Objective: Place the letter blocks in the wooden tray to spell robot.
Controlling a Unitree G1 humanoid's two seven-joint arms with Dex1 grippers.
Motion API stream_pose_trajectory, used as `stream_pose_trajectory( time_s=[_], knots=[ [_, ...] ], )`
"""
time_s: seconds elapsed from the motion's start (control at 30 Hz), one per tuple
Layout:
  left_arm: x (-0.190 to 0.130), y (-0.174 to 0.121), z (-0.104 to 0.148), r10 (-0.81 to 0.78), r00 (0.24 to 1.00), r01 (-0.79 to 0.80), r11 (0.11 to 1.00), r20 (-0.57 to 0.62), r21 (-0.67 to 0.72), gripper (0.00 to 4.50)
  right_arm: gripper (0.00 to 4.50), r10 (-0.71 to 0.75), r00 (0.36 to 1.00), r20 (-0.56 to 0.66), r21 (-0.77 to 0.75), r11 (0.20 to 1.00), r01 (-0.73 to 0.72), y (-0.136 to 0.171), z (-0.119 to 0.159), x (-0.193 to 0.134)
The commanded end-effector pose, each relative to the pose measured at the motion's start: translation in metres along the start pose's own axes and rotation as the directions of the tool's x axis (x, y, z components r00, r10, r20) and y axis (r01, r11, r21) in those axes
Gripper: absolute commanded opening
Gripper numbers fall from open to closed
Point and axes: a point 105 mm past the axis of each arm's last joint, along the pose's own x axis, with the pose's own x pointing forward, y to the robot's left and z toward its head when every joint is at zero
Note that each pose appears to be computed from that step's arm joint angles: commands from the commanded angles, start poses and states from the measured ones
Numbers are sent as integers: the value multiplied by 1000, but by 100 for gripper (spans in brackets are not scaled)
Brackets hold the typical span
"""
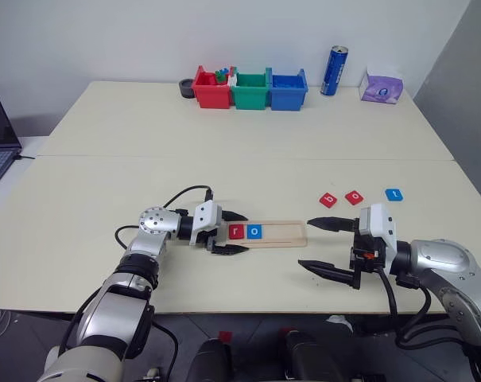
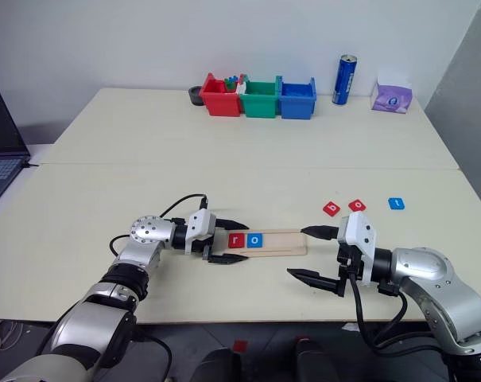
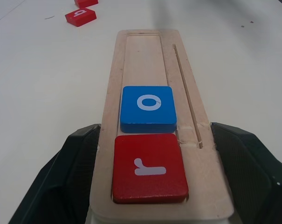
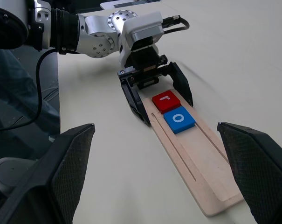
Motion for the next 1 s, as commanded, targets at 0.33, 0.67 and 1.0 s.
stream_pose_trajectory(
  time_s=[0.33, 0.67, 1.0],
  knots=[
    [-8, -8, 4, -58, 998, 58, 998, 0, 32, 340, 450, -12, 1000, 28, -23, 1000, 12, -1, 9, 0],
    [-9, -6, 3, -48, 999, 48, 998, -14, 42, 446, 450, -13, 999, 30, -21, 1000, 14, 0, 9, 0],
    [-20, 6, 15, -34, 999, 35, 998, -13, 57, 446, 450, -26, 999, 36, -16, 1000, 26, -1, 8, 2]
  ],
)
